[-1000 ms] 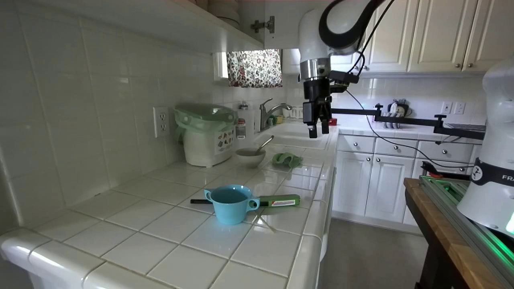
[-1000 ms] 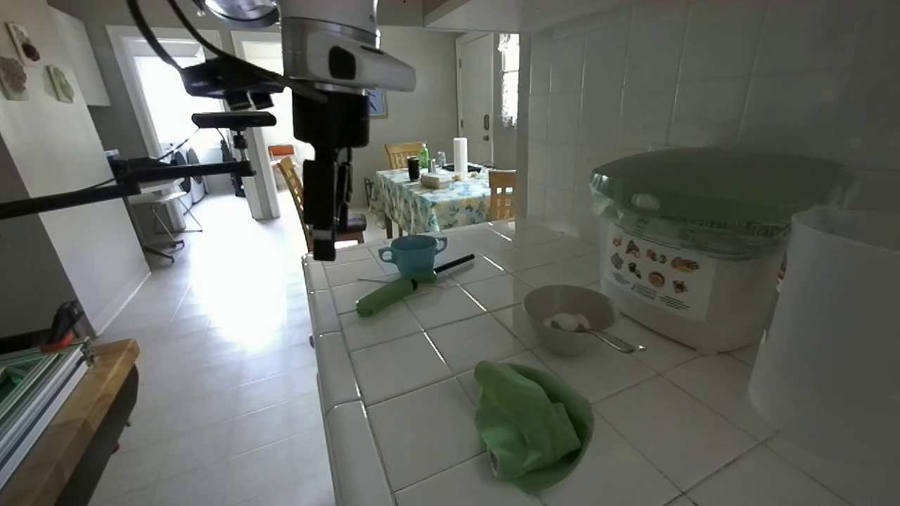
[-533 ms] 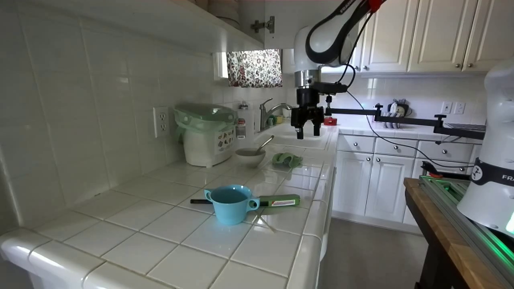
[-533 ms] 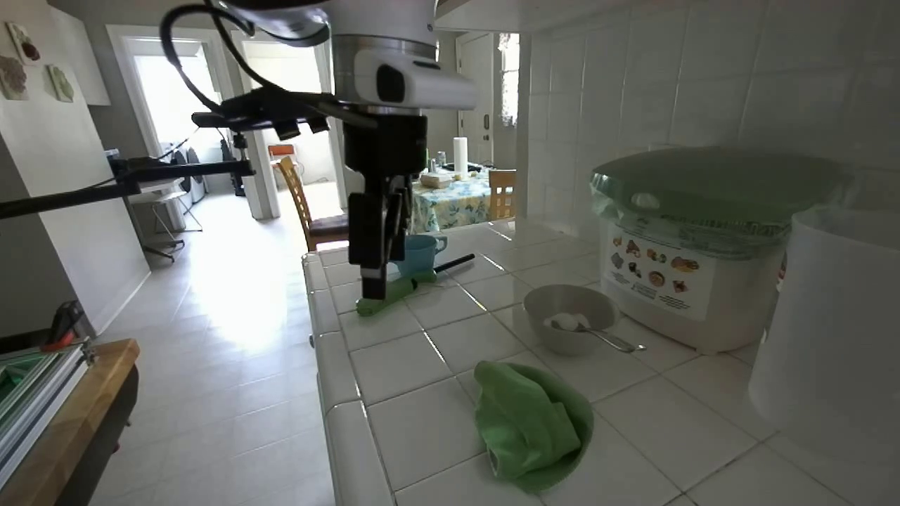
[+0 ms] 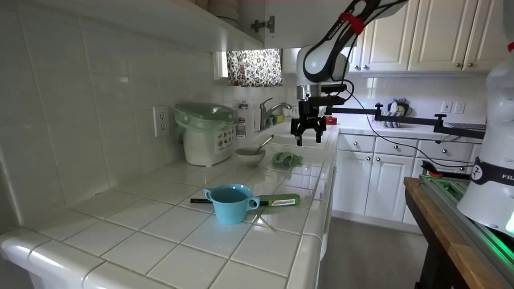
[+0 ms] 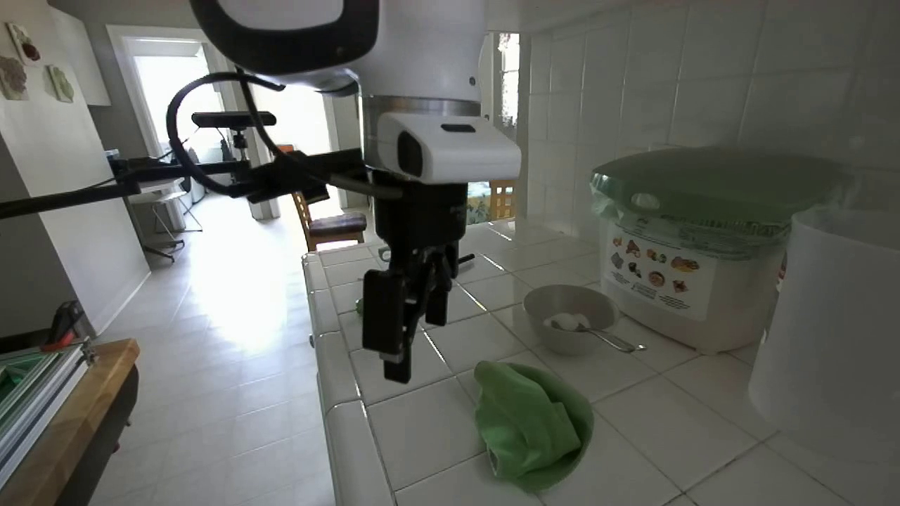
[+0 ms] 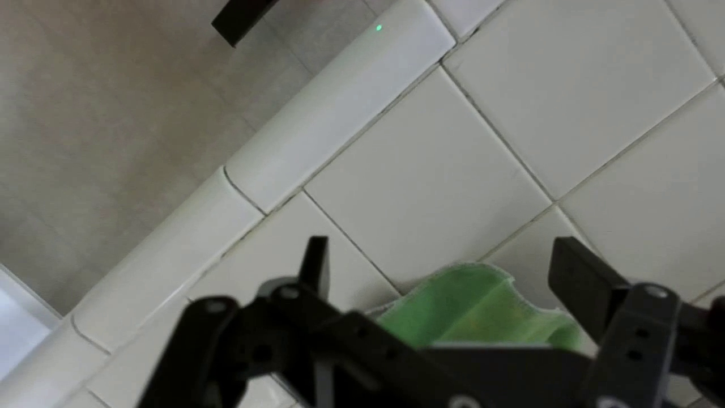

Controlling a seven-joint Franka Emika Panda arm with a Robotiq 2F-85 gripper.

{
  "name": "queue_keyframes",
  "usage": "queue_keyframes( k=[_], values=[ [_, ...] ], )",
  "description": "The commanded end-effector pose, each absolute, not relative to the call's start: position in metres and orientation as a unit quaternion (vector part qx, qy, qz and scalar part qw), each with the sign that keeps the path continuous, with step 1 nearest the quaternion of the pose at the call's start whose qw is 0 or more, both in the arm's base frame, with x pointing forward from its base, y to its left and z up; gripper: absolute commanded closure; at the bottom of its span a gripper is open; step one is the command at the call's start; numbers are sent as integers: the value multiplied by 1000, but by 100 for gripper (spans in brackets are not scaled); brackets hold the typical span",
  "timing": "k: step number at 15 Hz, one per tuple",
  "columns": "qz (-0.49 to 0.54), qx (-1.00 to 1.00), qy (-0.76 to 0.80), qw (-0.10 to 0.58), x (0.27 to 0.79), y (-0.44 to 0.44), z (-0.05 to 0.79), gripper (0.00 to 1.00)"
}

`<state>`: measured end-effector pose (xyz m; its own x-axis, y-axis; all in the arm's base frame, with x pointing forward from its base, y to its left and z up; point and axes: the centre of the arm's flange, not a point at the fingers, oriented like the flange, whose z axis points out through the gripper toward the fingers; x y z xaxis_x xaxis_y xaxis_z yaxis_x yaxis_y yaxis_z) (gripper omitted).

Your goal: Use the green cloth to wipe the surface

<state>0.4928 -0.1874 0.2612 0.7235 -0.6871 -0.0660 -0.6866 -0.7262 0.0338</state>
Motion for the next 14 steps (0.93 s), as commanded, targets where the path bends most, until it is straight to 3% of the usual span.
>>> queue_keyframes(
  k=[1,14],
  values=[
    [-33,907,-419,10,499,-206,244,0],
    [18,868,-495,-22,520,-251,226,0]
  ],
)
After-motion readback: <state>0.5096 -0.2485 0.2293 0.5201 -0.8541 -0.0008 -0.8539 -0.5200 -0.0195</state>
